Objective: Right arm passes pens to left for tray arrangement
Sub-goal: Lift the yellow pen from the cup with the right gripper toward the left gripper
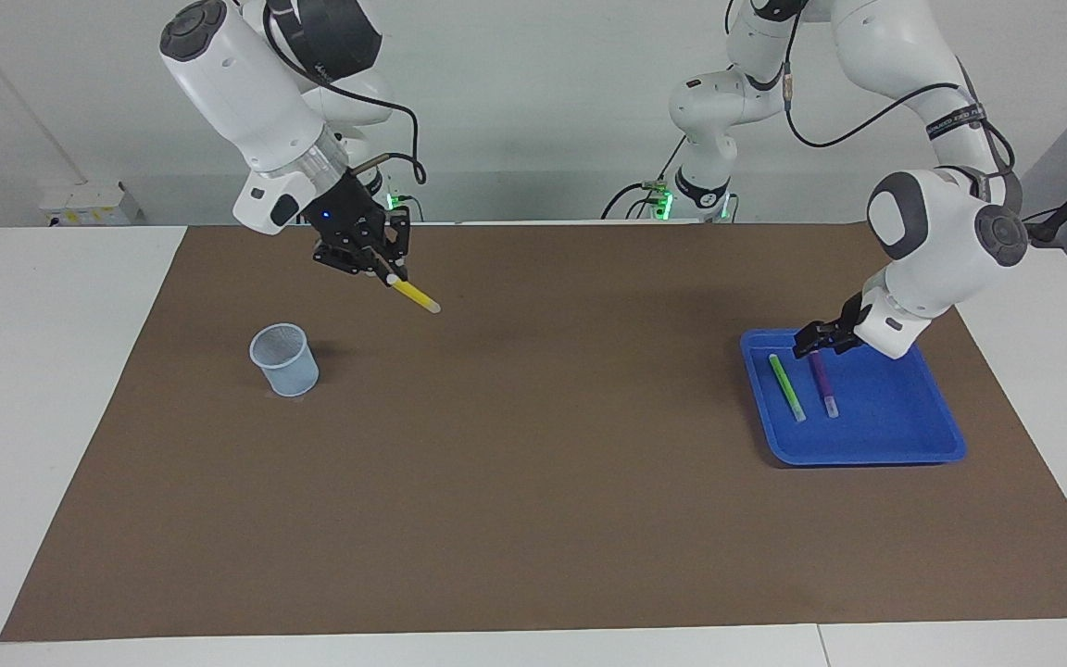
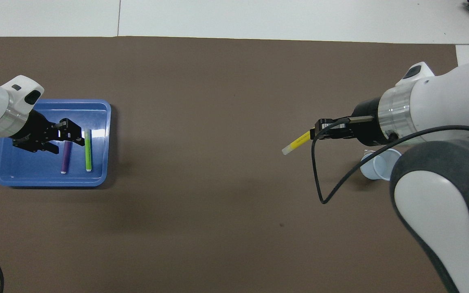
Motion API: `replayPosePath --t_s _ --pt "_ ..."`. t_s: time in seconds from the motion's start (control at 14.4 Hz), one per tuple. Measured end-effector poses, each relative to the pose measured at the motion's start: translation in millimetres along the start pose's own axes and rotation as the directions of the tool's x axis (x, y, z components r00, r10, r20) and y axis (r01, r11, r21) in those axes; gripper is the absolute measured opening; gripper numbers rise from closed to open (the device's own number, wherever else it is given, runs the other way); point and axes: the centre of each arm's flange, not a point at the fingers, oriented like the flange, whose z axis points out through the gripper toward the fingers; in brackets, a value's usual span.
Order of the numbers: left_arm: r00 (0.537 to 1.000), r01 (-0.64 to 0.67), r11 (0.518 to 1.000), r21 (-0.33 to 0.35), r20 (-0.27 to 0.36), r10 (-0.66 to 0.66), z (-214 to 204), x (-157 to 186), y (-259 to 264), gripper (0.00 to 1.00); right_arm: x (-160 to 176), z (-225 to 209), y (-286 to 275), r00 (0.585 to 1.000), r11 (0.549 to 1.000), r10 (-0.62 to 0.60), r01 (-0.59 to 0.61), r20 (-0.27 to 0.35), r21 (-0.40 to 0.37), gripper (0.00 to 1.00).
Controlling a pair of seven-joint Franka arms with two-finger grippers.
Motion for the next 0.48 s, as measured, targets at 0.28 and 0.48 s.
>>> replayPosePath --t_s 0.28,0.48 --pt "0.956 0.293 0.946 -0.141 0.076 -0.284 -22 -32 49 0.8 -23 52 -66 0.977 0.977 0.193 -0.183 -0.091 0.111 0.19" --pt "0.866 0.497 0.849 -0.179 0.159 -0.474 -32 -54 85 0.78 -44 73 -107 0.939 0.938 0.319 -0.294 -0.126 0.185 0.19"
